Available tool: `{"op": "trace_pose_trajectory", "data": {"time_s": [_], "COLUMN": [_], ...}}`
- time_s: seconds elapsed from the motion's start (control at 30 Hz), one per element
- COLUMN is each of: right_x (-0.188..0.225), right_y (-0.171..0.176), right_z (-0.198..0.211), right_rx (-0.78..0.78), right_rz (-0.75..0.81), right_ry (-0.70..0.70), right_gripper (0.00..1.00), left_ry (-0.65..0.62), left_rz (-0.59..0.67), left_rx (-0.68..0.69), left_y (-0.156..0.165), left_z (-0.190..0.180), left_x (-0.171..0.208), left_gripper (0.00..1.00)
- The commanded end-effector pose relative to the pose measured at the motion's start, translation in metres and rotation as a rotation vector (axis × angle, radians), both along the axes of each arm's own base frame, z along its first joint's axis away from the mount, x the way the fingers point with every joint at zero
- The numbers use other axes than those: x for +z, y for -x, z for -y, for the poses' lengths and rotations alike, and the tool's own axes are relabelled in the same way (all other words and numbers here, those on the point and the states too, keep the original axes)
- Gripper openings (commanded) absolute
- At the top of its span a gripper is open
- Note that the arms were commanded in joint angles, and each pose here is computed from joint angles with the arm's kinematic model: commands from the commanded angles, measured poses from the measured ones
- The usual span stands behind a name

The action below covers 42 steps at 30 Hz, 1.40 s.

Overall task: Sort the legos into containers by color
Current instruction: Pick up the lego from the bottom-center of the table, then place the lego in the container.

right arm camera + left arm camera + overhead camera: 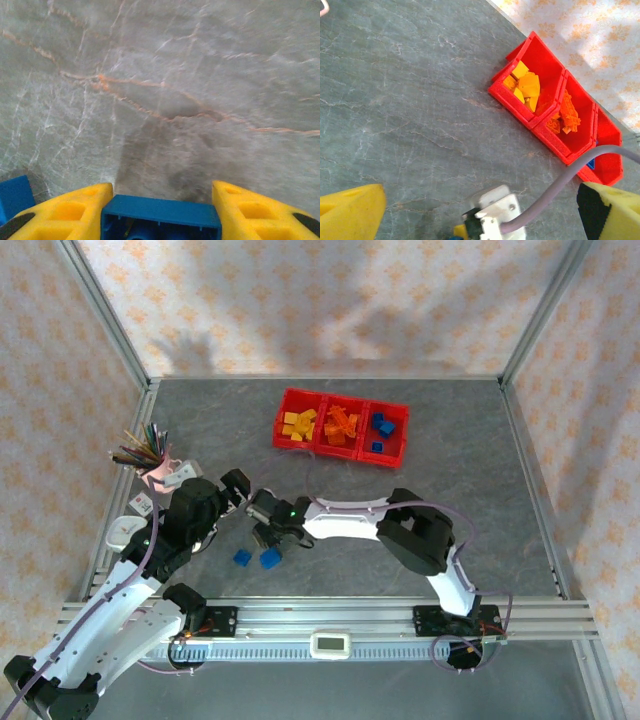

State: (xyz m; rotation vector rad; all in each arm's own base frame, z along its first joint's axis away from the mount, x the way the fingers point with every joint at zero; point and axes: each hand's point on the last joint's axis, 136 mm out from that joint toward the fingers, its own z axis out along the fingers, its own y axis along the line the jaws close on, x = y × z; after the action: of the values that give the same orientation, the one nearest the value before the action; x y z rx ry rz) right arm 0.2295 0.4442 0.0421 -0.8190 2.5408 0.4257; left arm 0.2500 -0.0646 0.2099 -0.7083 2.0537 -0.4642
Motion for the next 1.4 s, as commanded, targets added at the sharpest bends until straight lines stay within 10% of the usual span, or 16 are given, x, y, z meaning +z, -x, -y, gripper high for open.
{"op": "trace_pose_trajectory", "data": {"time_s": [0.0,0.7,1.37], "right_x": [0.047,0.118,0.079], "right_y": [-0.023,-0.208,-0.306], "right_z": [0.018,0.242,0.311], "right_rx": [-0.098,-0.720,-0.867], "right_rz": [0.032,0.216,0.252], "right_ry": [-0.079,-0.101,0.021], "right_gripper": [0.41,0.40,0.54], "left_ry": [0.005,0.083,0.110], "left_rz": [0.009,0.060,0.071], "left_rx": [-0.003,-0.381,-0.470], "left_y": [-0.004,-0.074,-0.098], "left_z": [0.002,0.111,0.158], "left_x": [0.004,0.018,0.011], "left_gripper": [0.99,0.99,0.99]}}
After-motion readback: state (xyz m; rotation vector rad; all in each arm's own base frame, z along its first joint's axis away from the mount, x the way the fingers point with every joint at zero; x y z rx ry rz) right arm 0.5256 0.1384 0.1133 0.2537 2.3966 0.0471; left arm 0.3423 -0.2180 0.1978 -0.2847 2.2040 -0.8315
